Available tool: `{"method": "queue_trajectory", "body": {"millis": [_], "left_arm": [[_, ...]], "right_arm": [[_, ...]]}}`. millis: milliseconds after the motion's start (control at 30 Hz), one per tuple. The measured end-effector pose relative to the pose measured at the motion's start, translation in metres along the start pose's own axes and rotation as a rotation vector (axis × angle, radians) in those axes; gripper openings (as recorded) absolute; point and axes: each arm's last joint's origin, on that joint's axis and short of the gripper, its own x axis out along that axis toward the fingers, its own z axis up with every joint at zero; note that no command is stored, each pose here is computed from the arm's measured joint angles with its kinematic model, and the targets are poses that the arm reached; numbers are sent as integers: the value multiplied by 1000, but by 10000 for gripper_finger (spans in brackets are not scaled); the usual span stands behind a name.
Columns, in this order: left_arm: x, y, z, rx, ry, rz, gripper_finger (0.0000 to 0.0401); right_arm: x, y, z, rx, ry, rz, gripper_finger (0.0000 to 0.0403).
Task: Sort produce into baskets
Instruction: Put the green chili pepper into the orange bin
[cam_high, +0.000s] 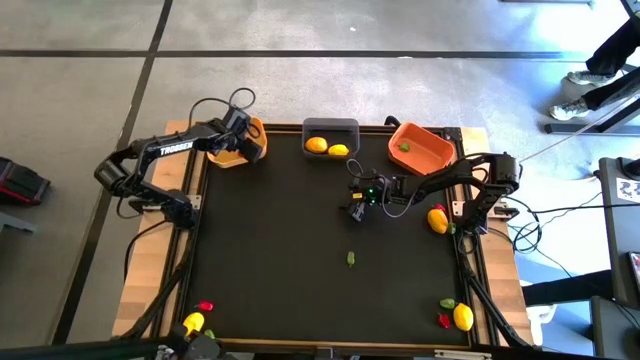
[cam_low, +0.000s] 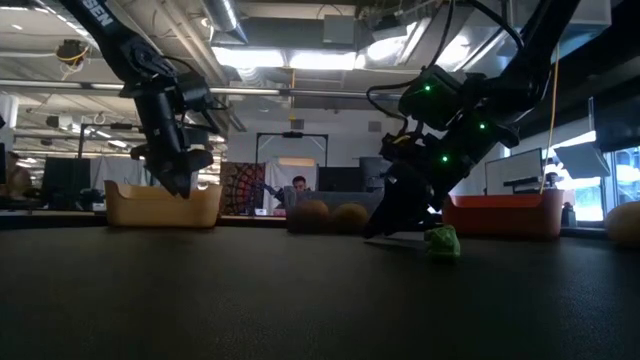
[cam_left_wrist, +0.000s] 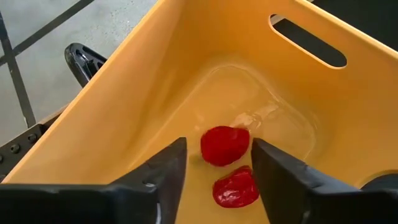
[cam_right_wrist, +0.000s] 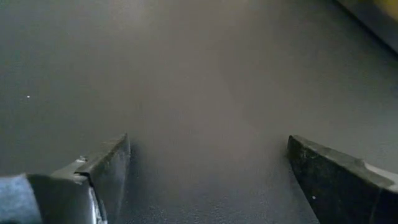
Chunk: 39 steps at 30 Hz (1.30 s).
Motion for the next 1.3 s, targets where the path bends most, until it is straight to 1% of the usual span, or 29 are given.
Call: {"method": "queue_trajectory", "body": {"millis": [100,200,367,567,667,767,900,1000,1100,1300], "left_arm": [[0,0,0,2,0,0,198],[0,0,0,18,0,1,205],[-5,-1,1,22,-21,-6,198],[-32,-11,4,52,-126,-50,187],[-49,-19,3,55,-190,-97,188],[-66,-29,2,71,-247,-178,188],[-84,-44,-3,101,-298,-255,186],[-94,-57,-9,136,-313,-309,188],[-101,-72,-15,173,-315,-363,187],[-115,-98,-29,218,-313,-466,184]], "right_arm": [[0,0,0,-1,0,0,372],[0,0,0,-1,0,0,372],[0,0,0,-5,-3,-15,372],[0,0,0,1,-3,-15,372],[0,0,0,1,-3,-15,372],[0,0,0,1,-3,-15,372],[0,0,0,-3,0,13,372],[-1,2,0,-10,8,56,372],[-4,5,2,-19,11,135,372],[-13,27,6,-70,-12,306,372]]}}
